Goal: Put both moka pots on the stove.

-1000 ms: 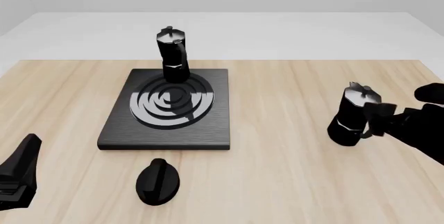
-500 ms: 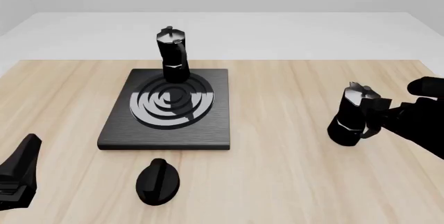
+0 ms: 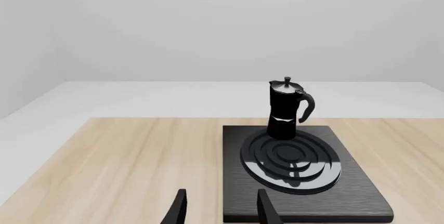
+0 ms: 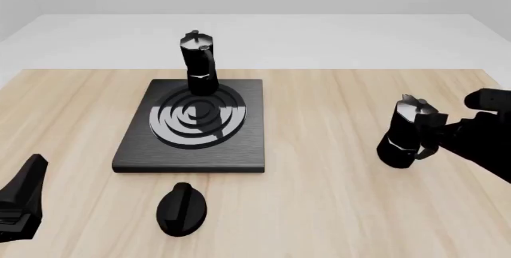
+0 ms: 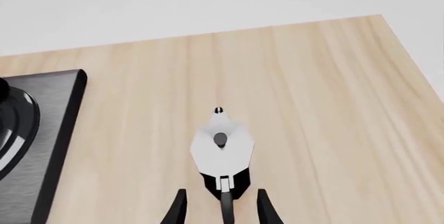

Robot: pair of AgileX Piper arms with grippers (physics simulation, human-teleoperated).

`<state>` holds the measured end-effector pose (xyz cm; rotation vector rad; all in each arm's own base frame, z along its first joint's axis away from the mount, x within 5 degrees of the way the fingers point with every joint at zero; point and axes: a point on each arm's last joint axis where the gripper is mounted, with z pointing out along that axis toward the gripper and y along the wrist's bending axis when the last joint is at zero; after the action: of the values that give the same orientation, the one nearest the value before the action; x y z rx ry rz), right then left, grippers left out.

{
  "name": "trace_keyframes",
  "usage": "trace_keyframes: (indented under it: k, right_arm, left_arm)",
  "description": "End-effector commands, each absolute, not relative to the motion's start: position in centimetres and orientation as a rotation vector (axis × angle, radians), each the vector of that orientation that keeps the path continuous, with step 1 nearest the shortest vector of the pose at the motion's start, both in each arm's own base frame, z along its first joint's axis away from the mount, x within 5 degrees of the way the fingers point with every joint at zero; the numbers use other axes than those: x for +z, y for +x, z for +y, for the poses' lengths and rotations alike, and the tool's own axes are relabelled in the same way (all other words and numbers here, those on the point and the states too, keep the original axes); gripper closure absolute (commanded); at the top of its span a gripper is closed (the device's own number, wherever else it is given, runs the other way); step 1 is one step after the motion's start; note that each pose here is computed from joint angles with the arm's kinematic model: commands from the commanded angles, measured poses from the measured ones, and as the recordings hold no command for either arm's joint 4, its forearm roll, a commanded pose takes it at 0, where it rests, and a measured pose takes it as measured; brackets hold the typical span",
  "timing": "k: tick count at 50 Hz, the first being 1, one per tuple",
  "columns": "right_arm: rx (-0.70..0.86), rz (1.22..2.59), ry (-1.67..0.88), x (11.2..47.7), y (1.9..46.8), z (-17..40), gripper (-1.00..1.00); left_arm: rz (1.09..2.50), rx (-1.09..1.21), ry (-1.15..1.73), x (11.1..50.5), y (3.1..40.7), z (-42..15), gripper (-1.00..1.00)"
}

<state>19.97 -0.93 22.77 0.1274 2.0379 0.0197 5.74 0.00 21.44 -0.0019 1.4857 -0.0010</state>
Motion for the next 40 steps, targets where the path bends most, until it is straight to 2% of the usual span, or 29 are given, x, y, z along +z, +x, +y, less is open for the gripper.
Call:
trace_keyframes:
  k: [1,40]
  right_arm:
    - [0.013,2.047,0.130,22.2,20.2,-1.1,-1.00]
    - [0.031,2.086,0.164,19.5,21.3,-1.1,-1.00]
  left_arm:
    - [1.485,-0.001,-0.002,21.4,5.7,0.0,-1.00]
    - [1.486,-0.001,-0.002,21.4,5.7,0.0,-1.00]
